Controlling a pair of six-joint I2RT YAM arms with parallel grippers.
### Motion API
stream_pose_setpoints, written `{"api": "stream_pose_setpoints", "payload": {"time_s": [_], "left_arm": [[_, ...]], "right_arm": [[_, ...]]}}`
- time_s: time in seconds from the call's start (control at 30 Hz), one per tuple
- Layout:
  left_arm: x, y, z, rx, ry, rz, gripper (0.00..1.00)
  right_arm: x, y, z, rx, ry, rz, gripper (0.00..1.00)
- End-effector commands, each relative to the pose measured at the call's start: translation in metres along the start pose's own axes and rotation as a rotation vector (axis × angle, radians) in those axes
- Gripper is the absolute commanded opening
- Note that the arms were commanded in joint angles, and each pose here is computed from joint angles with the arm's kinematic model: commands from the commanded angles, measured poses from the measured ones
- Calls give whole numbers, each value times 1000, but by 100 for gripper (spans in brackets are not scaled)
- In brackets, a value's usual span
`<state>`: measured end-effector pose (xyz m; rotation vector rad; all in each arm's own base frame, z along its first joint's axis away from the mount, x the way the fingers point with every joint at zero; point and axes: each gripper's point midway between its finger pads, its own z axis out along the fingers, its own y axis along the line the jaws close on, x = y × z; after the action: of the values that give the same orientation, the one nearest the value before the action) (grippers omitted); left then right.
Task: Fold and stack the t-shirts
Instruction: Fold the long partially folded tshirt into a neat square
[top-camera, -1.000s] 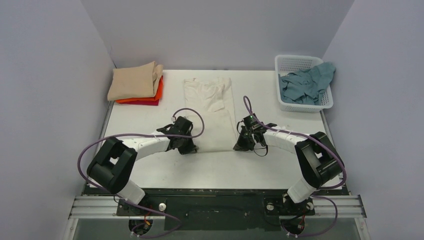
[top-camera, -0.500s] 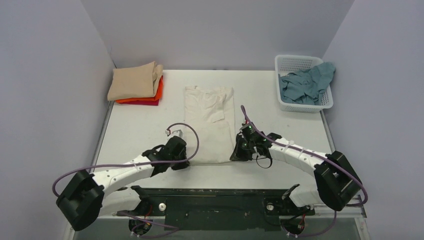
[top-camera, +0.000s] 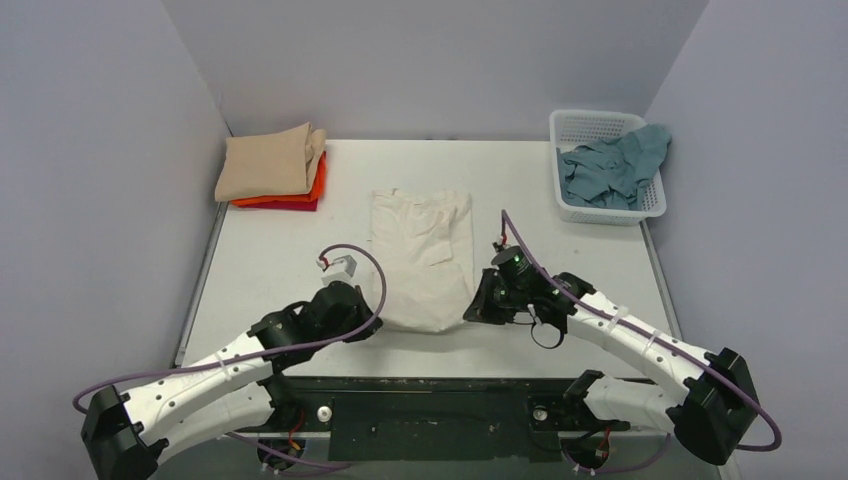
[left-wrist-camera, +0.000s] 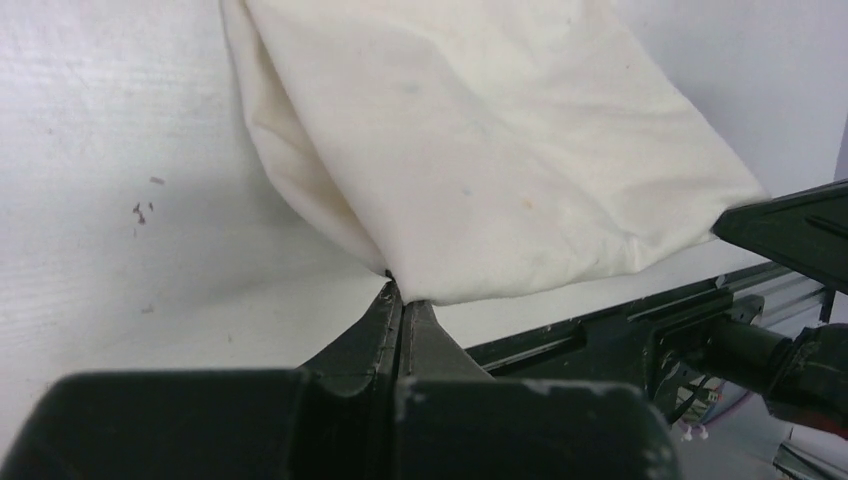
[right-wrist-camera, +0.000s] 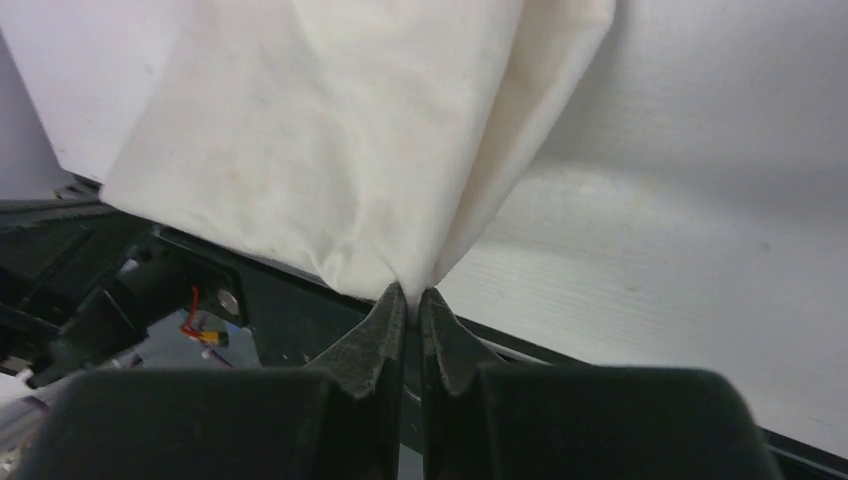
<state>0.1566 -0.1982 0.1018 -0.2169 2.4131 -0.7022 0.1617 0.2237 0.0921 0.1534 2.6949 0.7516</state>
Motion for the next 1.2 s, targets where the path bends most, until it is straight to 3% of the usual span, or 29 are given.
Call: {"api": "stream_pose_setpoints", "payload": {"time_s": [0.0, 0.17, 0.5, 0.93, 1.17], "left_arm": [[-74, -47, -8, 36, -198, 26, 0], [-139, -54, 3, 23, -274, -5, 0], [-222, -66, 22, 25, -346, 34, 0], [-283, -47, 84, -17, -338, 26, 0], [-293, -17, 140, -93, -262, 12, 0]], "right_arm": [[-57, 22, -22, -13, -141, -12, 0], [-117, 40, -39, -45, -241, 17, 0], [-200, 67, -37, -106, -291, 43, 0], [-273, 64, 6, -103, -275, 79, 0], [-317, 48, 52, -66, -268, 93, 0]]}}
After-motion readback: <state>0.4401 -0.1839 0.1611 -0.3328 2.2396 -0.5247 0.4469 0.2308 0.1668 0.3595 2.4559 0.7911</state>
